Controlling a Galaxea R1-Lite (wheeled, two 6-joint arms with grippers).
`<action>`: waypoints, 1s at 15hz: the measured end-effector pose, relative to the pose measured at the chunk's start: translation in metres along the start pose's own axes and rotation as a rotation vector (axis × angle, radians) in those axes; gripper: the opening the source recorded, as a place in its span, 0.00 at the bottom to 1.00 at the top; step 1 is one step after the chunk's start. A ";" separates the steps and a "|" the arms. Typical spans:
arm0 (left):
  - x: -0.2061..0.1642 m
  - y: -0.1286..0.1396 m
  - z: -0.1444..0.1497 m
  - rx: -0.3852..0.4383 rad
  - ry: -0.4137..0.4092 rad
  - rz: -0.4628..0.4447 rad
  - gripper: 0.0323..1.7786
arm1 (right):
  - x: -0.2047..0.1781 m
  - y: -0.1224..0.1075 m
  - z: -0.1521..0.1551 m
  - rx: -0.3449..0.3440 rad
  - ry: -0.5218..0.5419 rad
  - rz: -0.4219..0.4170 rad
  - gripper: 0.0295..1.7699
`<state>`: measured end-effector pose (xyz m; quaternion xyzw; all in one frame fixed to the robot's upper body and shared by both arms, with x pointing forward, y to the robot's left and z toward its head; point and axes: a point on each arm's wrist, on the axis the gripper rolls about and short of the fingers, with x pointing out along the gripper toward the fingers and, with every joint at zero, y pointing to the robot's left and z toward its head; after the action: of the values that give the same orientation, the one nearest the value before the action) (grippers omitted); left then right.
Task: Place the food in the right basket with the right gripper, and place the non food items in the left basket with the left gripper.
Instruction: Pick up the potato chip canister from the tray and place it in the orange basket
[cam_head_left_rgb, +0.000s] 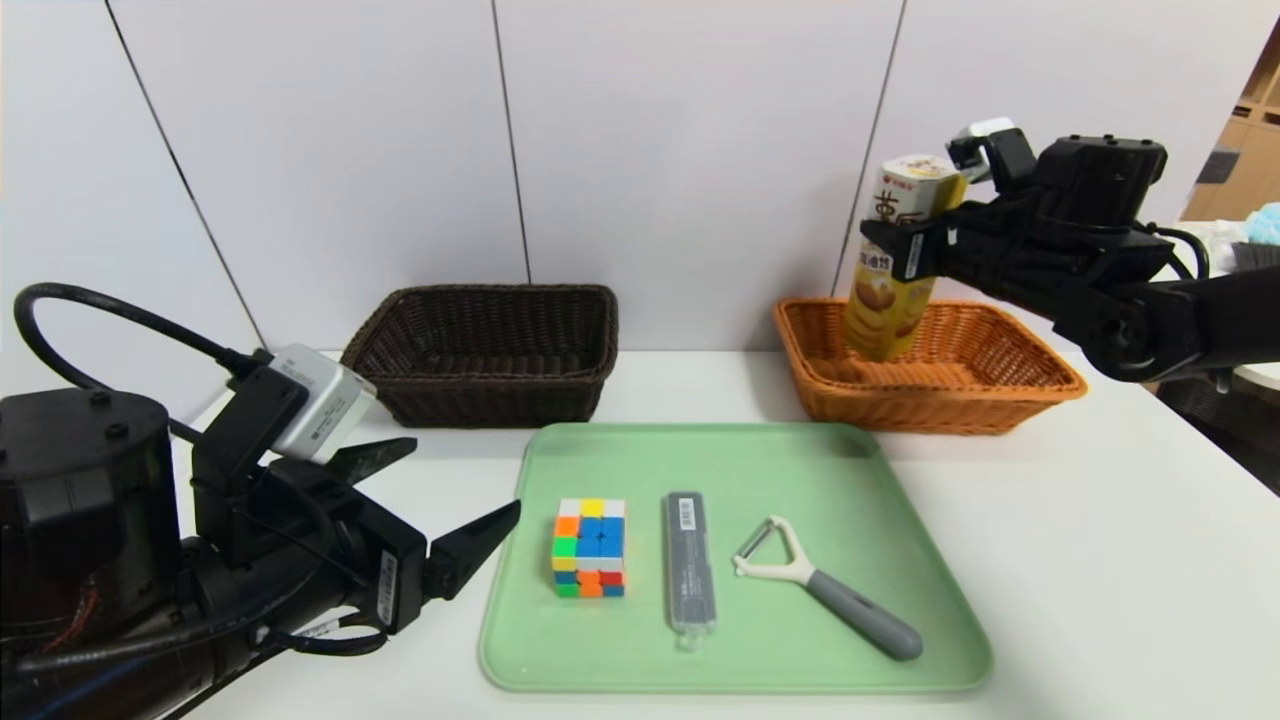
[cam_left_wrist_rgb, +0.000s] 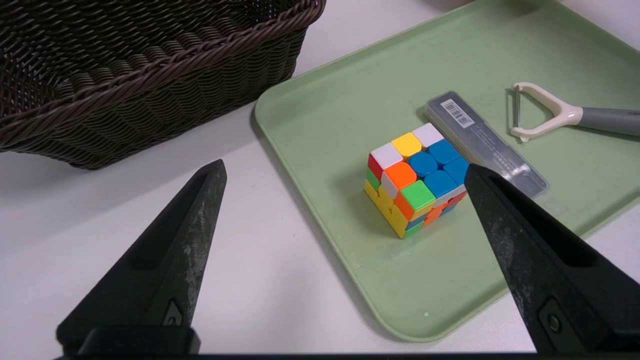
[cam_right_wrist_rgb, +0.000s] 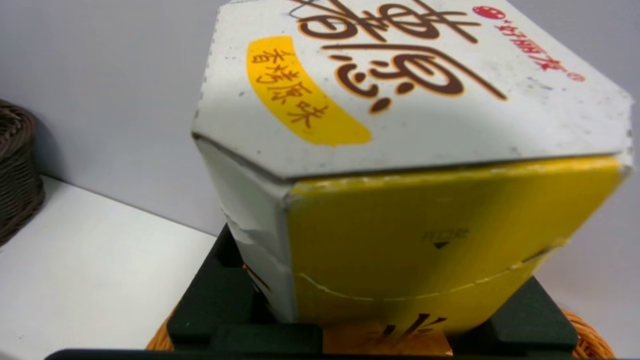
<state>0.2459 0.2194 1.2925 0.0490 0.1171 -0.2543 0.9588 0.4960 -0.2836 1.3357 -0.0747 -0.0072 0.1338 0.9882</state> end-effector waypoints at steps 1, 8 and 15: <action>0.000 0.000 0.000 0.000 -0.001 0.000 0.95 | 0.002 0.001 -0.003 0.001 0.007 0.003 0.49; 0.000 0.000 0.003 0.018 -0.011 0.000 0.95 | 0.014 0.005 -0.023 0.003 0.041 0.000 0.49; 0.001 0.000 0.004 0.025 -0.013 0.001 0.95 | 0.018 0.005 -0.031 0.001 0.052 0.002 0.55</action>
<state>0.2474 0.2182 1.2963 0.0594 0.1076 -0.2558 0.9589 0.5133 -0.2785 1.3044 -0.0776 0.0184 0.1329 0.9879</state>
